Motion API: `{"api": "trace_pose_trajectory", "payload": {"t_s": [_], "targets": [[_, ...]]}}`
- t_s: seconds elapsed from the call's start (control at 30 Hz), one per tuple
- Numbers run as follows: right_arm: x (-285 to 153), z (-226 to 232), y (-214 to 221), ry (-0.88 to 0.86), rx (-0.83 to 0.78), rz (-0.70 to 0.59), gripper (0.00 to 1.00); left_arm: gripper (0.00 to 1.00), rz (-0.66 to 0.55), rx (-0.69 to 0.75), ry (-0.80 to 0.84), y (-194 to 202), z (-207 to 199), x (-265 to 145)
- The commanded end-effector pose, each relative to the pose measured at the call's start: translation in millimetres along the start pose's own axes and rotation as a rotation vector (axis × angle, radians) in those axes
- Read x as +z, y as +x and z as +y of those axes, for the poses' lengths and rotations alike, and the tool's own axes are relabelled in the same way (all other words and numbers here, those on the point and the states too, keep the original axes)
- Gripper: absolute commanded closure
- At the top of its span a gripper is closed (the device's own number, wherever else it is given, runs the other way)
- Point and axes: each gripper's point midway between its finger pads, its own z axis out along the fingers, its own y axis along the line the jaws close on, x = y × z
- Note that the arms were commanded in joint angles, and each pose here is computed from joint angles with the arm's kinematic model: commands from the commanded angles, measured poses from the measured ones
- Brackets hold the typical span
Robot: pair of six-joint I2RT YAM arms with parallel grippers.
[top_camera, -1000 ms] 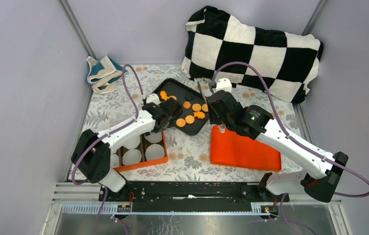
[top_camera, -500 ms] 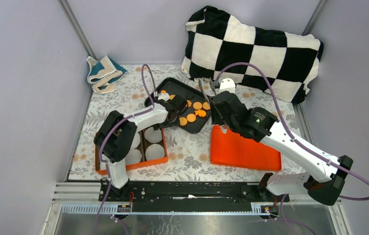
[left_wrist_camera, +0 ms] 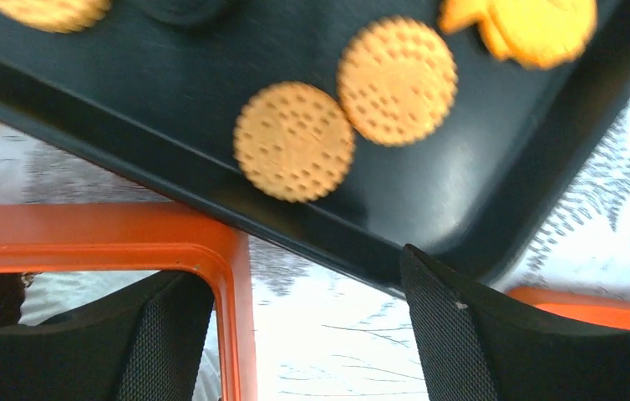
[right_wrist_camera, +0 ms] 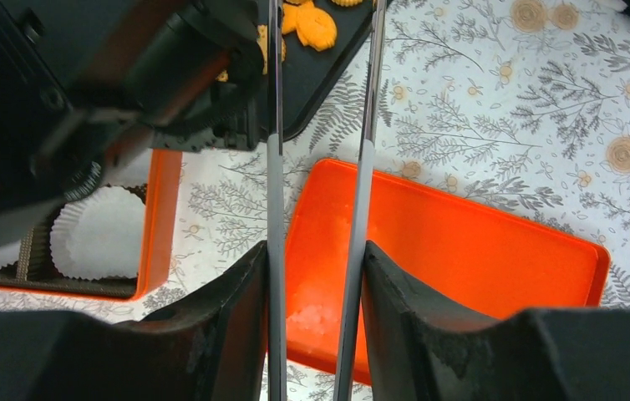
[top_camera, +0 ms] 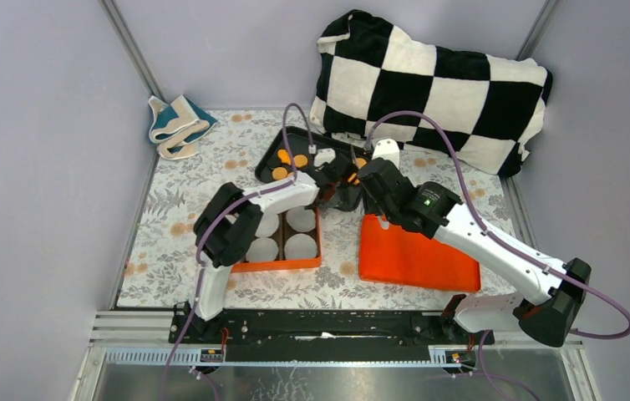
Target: Pack the cookies
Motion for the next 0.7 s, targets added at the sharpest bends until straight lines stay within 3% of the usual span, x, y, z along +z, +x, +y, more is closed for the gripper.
{"api": "trace_pose_trajectory", "payload": {"t_s": [0.0, 0.2, 0.5, 0.67], "targets": [[0.0, -14.7, -13.5, 0.044, 0.058, -0.056, 0.54, 0.18, -0.009, 0.012, 0.111, -1.7, -42.1, 5.3], [6.5, -27.6, -10.4, 0.077, 0.079, -0.055, 0.54, 0.18, -0.079, -0.037, 0.033, -12.5, -11.0, -17.3], [38.7, -4.8, -21.8, 0.017, 0.044, 0.012, 0.54, 0.14, -0.339, -0.219, 0.149, -91.5, 26.3, -160.7], [62.0, 38.6, -29.9, -0.113, 0.005, 0.091, 0.54, 0.12, -0.416, -0.23, 0.179, -118.6, 37.3, -199.1]]}}
